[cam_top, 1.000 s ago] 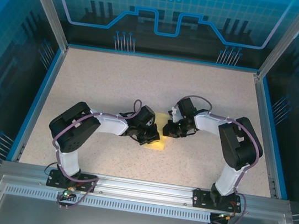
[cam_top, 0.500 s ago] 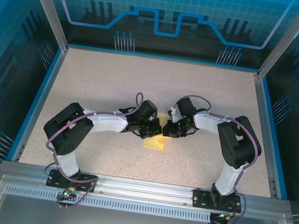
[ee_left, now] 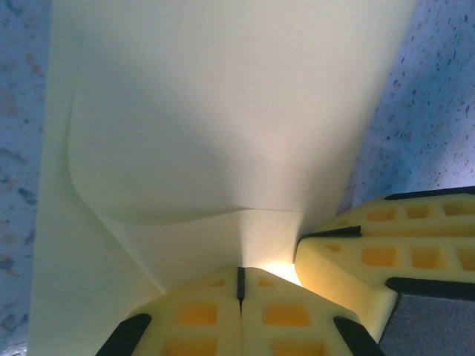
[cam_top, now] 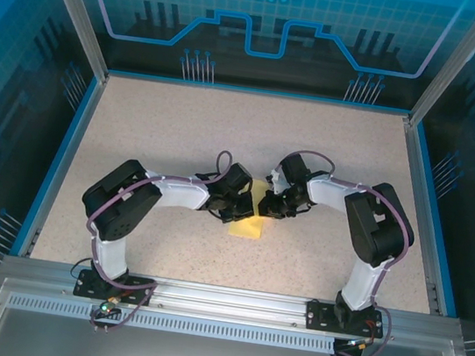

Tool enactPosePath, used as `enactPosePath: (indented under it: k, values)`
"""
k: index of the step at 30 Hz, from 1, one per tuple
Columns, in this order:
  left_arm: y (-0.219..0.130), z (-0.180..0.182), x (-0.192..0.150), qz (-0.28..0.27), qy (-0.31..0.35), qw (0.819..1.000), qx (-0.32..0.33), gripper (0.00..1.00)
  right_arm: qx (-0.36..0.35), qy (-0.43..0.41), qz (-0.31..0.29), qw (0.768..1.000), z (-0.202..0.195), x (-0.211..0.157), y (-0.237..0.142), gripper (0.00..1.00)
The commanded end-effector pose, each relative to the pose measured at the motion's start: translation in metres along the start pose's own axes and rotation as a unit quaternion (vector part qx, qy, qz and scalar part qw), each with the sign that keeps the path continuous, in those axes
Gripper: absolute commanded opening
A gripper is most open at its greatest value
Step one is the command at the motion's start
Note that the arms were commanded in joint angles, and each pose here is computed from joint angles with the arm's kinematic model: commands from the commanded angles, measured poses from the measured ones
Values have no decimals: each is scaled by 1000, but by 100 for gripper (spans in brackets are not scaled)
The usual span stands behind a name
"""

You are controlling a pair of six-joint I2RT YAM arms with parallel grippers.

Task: Fold a paper plane with a square sheet of paper (pick it up from the middle)
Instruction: Fold the triangle a second time at the center of the table.

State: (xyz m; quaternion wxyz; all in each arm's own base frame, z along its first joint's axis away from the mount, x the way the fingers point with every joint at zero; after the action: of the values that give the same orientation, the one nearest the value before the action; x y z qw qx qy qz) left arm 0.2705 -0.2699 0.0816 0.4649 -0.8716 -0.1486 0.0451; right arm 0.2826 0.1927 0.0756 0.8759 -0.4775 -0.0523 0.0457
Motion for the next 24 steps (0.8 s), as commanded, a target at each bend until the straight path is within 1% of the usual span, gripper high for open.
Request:
enactPosePath:
  k: [1, 6, 11, 15, 21, 24]
  values:
    - [3, 13, 1, -13, -12, 999, 41, 4, -76, 20, 47, 996, -26, -18, 19, 12]
    - [5, 32, -2, -28, -44, 995, 83, 4, -104, 23, 50, 993, -32, -19, 20, 12]
    - [1, 48, -2, -45, -76, 991, 96, 4, -125, 25, 56, 990, -37, -20, 21, 11]
    - [-5, 55, 2, -52, -88, 992, 72, 5, -136, 27, 60, 989, -39, -21, 22, 12]
    - [-13, 67, 13, -53, -114, 992, 7, 5, -136, 27, 61, 988, -39, -20, 23, 11]
    - [-21, 60, 19, -54, -95, 994, -30, 5, -133, 24, 60, 989, -37, -19, 23, 11]
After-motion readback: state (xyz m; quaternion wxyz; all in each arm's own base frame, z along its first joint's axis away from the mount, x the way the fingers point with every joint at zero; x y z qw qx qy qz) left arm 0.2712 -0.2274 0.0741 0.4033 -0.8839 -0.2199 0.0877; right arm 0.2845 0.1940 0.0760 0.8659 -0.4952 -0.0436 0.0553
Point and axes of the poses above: each hand's point on the last joint's axis, 136 mm out from that joint toward the fingers, its own y axis out along the fingers, its own z axis along the line the jaws close on, x = y × z, the point moved 8 cm from there along -y, back along the fingers, and after that the axes turned 2 degrees about y, right-handed, at the moved point
